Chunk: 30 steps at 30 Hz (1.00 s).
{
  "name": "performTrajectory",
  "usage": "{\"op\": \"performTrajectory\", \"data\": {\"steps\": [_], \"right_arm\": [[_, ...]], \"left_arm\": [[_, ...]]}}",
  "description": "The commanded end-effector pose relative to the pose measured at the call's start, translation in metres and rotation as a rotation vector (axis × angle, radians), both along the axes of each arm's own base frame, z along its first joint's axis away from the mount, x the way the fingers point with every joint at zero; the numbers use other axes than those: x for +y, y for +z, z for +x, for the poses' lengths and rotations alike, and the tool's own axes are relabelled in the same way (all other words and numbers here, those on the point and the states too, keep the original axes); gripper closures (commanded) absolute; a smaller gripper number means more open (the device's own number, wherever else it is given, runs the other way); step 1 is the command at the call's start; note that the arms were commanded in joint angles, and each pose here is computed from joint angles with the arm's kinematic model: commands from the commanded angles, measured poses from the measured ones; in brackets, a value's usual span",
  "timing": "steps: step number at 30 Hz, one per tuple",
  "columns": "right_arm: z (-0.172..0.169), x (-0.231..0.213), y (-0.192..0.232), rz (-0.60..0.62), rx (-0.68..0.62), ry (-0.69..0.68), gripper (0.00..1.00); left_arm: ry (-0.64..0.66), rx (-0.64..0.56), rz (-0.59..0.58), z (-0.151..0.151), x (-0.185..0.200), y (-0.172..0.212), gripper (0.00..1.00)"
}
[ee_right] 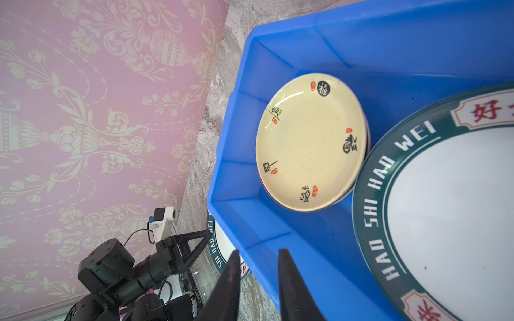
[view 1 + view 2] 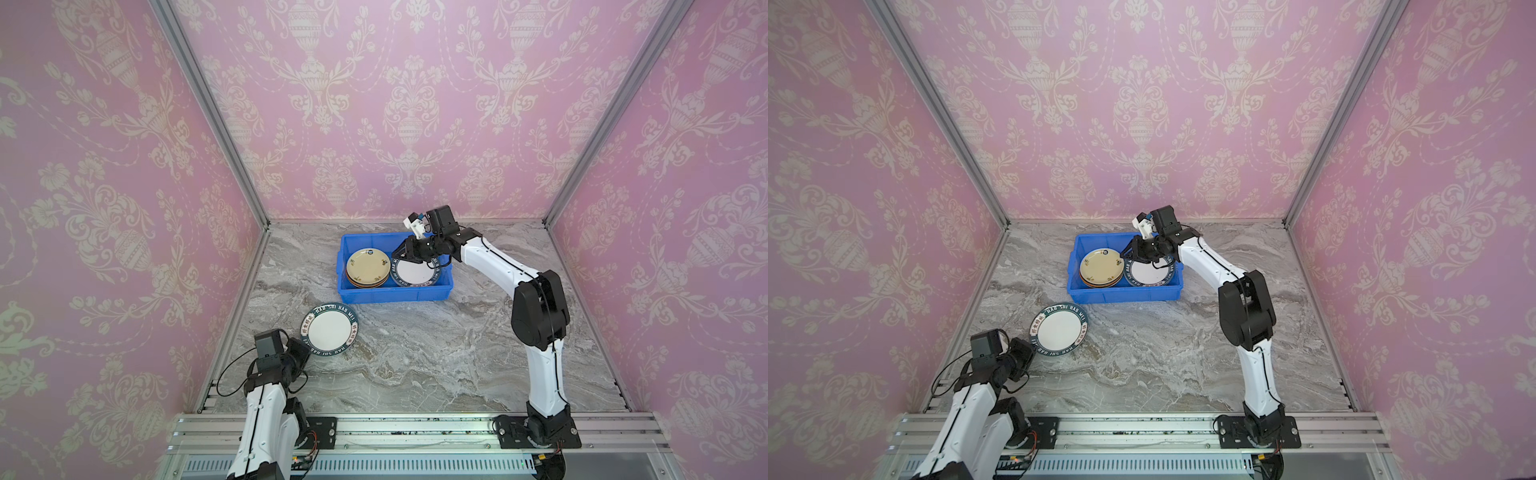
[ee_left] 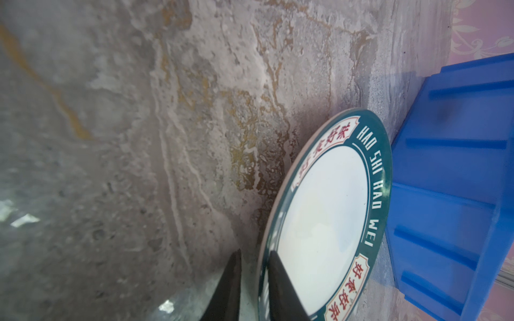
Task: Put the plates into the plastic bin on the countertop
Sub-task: 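Grasp the green-rimmed plate on the table with the left gripper while the right holds still, then lift the green-rimmed plate with the left gripper and carry it toward the bin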
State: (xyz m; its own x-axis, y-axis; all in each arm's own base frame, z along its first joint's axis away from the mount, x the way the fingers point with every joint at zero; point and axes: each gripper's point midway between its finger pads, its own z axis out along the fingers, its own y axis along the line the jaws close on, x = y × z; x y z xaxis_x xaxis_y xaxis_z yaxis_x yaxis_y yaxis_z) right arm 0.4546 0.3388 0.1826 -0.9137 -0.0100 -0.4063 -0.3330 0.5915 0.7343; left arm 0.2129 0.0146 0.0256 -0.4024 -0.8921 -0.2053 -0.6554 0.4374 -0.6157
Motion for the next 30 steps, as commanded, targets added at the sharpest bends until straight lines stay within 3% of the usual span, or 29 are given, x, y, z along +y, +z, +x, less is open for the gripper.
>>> {"op": "performTrajectory", "data": {"steps": [1,4,10,21,30], "right_arm": [[-0.007,0.005,-0.007,0.013,0.010,0.026,0.75],[-0.007,0.004,-0.005,0.008,0.001,0.026,0.75],[-0.007,0.003,-0.004,0.004,-0.008,0.030,0.75],[-0.006,0.000,-0.008,0.003,-0.002,0.021,0.75],[-0.006,0.000,-0.006,0.013,-0.008,0.020,0.74]], "left_arm": [[0.003,0.027,0.032,-0.005,0.005,-0.003,0.67],[0.003,0.025,0.020,-0.001,0.004,-0.004,0.61],[0.023,0.013,-0.042,0.005,0.000,-0.013,0.62],[0.025,0.020,-0.055,0.006,-0.001,-0.022,0.71],[0.028,0.016,-0.046,0.006,0.000,-0.020,0.86]]}}
